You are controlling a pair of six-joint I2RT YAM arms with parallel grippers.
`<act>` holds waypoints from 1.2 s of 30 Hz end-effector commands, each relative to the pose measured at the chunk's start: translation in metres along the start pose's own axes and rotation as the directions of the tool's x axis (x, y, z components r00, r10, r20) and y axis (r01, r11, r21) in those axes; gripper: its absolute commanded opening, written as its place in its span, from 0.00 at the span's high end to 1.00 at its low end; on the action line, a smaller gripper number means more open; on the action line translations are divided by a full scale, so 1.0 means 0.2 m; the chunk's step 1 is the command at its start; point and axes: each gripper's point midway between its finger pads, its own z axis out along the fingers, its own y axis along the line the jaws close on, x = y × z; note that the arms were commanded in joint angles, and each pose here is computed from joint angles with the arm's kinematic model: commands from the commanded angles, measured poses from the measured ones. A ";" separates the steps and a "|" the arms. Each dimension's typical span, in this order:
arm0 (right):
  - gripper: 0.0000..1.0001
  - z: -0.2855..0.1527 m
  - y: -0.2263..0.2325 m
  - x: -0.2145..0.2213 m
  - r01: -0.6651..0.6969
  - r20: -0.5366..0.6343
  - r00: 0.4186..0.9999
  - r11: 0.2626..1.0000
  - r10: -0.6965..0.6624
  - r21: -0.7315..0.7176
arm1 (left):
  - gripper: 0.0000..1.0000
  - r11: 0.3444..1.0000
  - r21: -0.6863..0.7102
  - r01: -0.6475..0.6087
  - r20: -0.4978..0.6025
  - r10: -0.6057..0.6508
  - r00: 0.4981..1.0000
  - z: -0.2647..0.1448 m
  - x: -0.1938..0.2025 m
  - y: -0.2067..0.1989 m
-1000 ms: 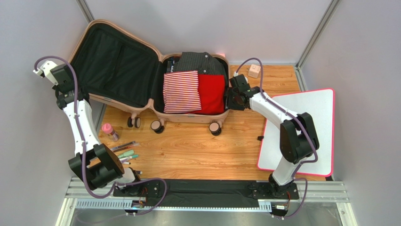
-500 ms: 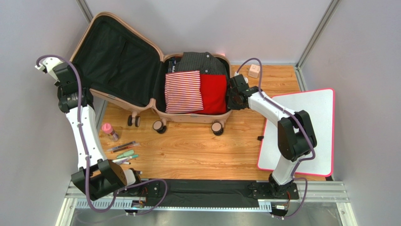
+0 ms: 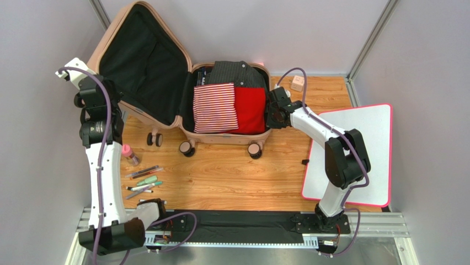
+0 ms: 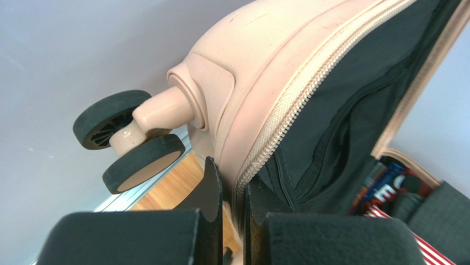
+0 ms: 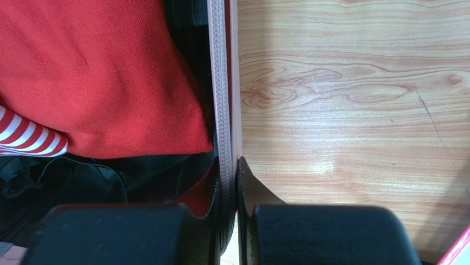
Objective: Pack the luggage
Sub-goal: Close the luggage at the corner of the board.
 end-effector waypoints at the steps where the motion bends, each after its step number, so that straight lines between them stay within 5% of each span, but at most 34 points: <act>1: 1.00 0.05 0.20 0.03 0.030 -0.022 0.999 0.990 -0.033 -0.138 | 1.00 0.898 0.431 0.089 -0.012 -0.093 0.996 -0.29 -0.05 -0.46; 36: 1.00 0.00 0.56 0.22 0.046 -0.090 0.993 0.952 -0.076 -0.302 | 1.00 0.655 0.749 0.102 -0.266 0.156 0.951 -0.92 0.63 -1.18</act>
